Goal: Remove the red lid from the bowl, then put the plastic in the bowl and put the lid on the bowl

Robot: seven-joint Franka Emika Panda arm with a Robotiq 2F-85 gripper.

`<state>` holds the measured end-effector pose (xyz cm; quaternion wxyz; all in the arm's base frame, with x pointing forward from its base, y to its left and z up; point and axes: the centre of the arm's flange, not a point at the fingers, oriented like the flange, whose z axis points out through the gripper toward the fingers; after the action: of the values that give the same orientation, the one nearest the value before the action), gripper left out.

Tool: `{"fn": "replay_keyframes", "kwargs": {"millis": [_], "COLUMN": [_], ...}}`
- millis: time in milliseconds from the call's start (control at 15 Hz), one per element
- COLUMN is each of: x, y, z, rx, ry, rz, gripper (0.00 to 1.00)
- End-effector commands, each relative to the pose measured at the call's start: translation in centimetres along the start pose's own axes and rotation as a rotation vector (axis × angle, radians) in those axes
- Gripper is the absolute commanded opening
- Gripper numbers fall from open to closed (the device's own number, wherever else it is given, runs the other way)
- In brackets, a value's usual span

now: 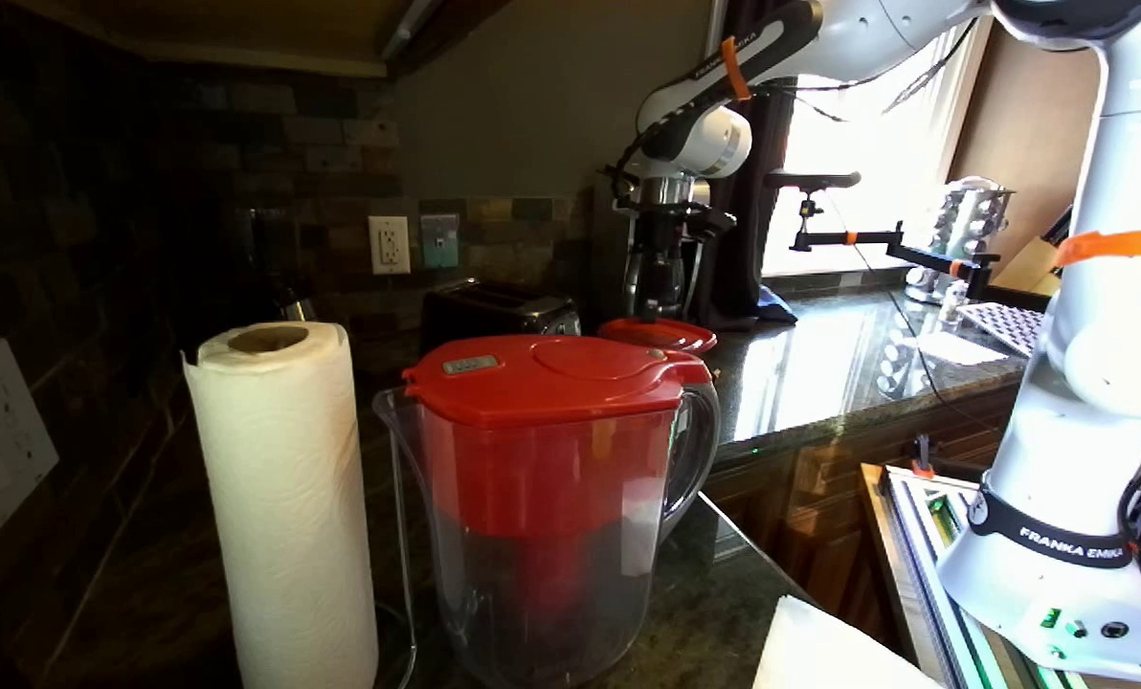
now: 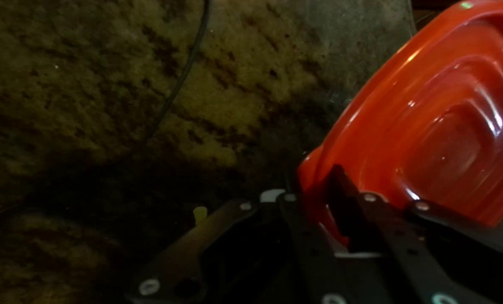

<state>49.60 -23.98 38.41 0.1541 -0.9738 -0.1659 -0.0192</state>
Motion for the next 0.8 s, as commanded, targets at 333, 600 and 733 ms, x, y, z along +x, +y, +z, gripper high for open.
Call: {"fn": "replay_keyframes", "kwargs": {"millis": [333,600,733], "x": [0.2,0.2,0.3], "y": [-6.0,-7.5,-8.0], "z": [2.4,3.6,4.2], "rx": [0.016,0.0,-0.028], "ry": [-0.039,-0.047,-0.03], "rz": [0.018,0.022,0.013], "gripper": [0.06,0.06,0.06]}}
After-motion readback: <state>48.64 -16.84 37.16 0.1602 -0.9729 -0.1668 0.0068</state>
